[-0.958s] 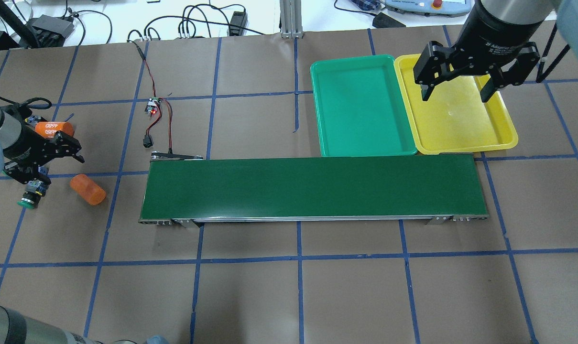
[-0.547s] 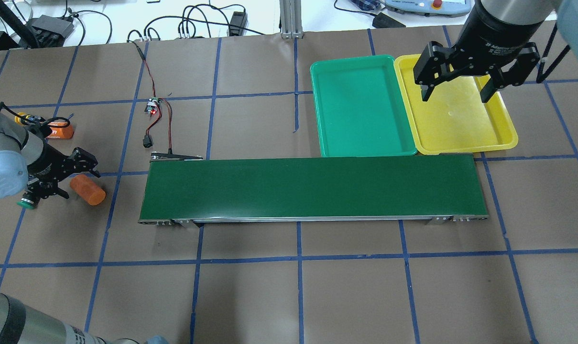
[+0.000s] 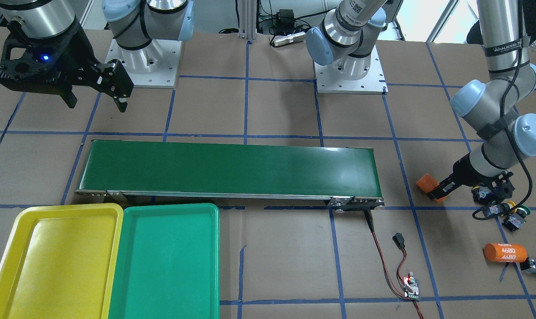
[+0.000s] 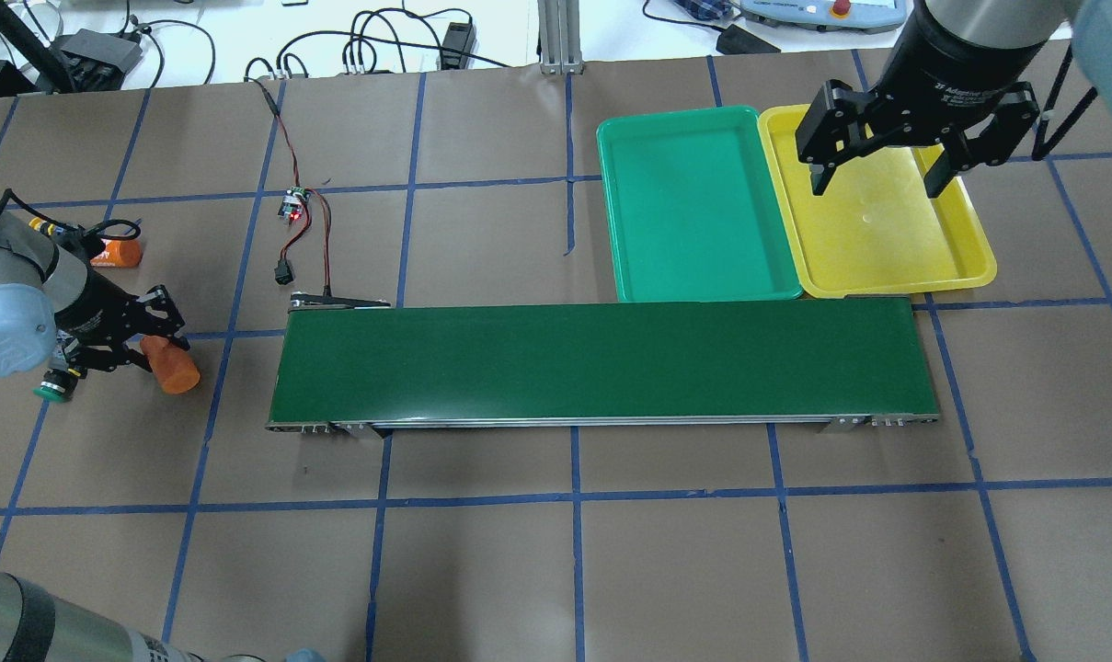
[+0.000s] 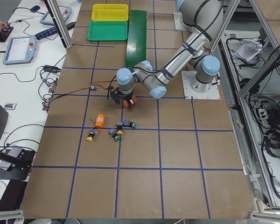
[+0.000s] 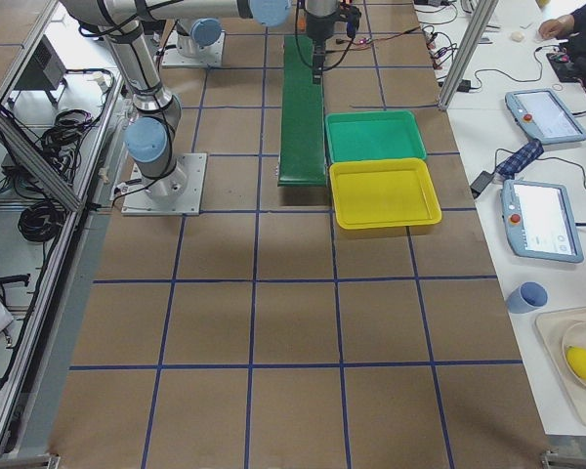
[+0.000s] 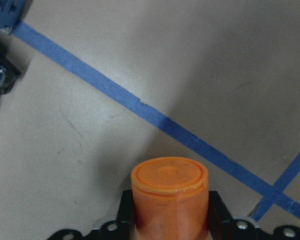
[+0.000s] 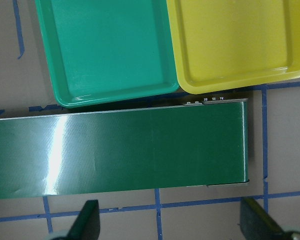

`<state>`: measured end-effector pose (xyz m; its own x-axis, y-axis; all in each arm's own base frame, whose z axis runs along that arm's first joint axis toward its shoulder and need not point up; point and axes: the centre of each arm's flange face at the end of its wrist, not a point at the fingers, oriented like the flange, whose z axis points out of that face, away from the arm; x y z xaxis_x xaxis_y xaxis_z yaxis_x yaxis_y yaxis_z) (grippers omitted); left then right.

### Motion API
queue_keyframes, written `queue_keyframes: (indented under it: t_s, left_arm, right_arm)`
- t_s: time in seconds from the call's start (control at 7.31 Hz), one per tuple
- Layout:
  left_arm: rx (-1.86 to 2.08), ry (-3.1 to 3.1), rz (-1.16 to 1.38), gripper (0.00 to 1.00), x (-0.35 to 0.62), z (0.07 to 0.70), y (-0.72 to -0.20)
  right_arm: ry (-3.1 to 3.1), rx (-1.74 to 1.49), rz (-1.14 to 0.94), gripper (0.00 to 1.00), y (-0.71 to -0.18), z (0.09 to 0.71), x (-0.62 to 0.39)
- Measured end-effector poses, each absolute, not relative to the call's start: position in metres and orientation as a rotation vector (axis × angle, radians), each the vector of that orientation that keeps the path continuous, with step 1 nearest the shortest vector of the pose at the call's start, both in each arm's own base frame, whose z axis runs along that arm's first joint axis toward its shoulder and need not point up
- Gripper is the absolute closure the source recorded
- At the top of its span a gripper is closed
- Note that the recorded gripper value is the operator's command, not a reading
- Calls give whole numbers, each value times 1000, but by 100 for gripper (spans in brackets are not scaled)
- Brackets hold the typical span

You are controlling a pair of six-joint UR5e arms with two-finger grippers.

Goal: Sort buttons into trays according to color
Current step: 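Lift the orange cylinder and set it on the conveyor belt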

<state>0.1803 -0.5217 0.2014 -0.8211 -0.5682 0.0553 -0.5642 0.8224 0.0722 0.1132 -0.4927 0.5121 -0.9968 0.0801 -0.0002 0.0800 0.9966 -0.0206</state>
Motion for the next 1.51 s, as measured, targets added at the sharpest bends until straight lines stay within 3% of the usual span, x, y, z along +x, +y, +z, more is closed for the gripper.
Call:
queue_keyframes:
  t_s: [0.55,0.96,1.09,1.37,1.51]
  left_arm:
    - [1177,-2859,-7,100,15,299,-521]
    - [1657,-2619,-81,100,-69,291,-513]
    - [1718,-2591,-95,93,-86,286,-508]
    - [1773,-2575,-135,19,-102,271,-495]
    - [1780,-2576,-144,8,-104,266,-492]
  right_arm:
    - [-3138,-124,32,0,-493,512,113]
    - [-3137,-125,32,0,-493,512,113]
    - [-3136,-126,32,0,-493,512,113]
    - [-3139,-125,35,0,-493,512,113]
    - [-3141,-125,36,0,-493,512,113]
